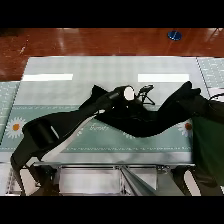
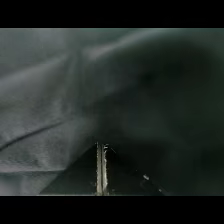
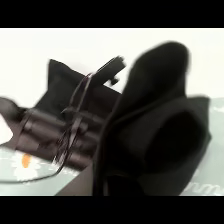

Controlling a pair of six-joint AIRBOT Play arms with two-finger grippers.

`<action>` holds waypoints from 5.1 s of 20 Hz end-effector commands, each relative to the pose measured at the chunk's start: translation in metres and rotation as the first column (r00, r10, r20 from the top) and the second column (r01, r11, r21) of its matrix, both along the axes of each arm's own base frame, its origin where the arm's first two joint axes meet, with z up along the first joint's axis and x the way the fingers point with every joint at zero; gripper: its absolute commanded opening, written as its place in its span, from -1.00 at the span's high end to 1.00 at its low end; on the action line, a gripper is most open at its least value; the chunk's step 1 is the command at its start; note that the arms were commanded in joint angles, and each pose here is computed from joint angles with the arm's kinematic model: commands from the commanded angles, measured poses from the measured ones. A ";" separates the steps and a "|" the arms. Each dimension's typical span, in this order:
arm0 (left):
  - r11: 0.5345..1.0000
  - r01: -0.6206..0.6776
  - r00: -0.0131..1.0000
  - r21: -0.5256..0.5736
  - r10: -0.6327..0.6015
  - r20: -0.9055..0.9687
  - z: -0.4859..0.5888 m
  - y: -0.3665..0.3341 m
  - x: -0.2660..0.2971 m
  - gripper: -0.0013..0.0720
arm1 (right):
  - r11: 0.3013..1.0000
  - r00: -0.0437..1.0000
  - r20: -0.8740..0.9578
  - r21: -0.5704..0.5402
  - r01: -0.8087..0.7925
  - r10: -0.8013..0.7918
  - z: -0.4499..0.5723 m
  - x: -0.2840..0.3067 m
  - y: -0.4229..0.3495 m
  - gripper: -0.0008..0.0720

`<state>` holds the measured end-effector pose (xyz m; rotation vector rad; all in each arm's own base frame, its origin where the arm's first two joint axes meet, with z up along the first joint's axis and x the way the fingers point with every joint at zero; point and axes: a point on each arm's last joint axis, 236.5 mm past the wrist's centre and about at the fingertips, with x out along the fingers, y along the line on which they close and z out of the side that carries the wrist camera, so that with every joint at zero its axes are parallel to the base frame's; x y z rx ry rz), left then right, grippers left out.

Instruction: Fold the shirts.

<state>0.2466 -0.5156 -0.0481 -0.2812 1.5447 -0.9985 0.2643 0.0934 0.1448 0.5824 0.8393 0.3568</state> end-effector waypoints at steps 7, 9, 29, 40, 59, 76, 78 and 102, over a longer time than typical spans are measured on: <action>0.873 -0.461 0.826 0.162 0.355 0.437 0.144 0.279 0.205 0.91 | 0.976 0.984 0.037 0.122 -0.179 0.176 0.019 0.022 0.059 0.92; 0.802 -0.586 0.682 0.111 0.415 0.602 0.223 0.356 0.208 0.91 | 0.954 0.963 0.046 0.127 -0.271 0.267 0.015 0.045 0.109 0.92; 0.659 -0.749 0.544 0.063 0.559 0.625 0.142 0.438 0.046 0.91 | 0.853 0.808 -0.279 0.094 -0.514 0.518 -0.058 0.136 0.198 -0.16; 0.658 -0.751 0.537 0.047 0.568 0.623 0.143 0.436 0.049 0.91 | 0.929 0.841 -0.443 0.050 0.368 -0.309 -0.209 0.021 0.044 -0.16; 0.662 -0.748 0.543 0.033 0.583 0.605 0.144 0.430 0.048 0.91 | 0.924 0.914 -0.136 0.084 -0.373 0.382 -0.052 0.158 0.192 0.92; 0.665 -0.746 0.549 0.032 0.587 0.596 0.143 0.428 0.046 0.91 | 0.907 0.912 -0.103 -0.198 0.371 -0.396 0.127 0.074 -0.181 0.93; 0.665 -0.746 0.549 0.032 0.587 0.596 0.143 0.428 0.046 0.91 | 0.839 0.820 -0.223 -0.284 0.463 -0.528 0.099 0.025 -0.219 0.93; 0.738 -0.645 0.419 -0.199 0.560 0.715 0.283 0.392 0.156 0.91 | 0.847 0.847 -0.087 0.052 0.529 -0.524 0.081 0.065 -0.222 0.92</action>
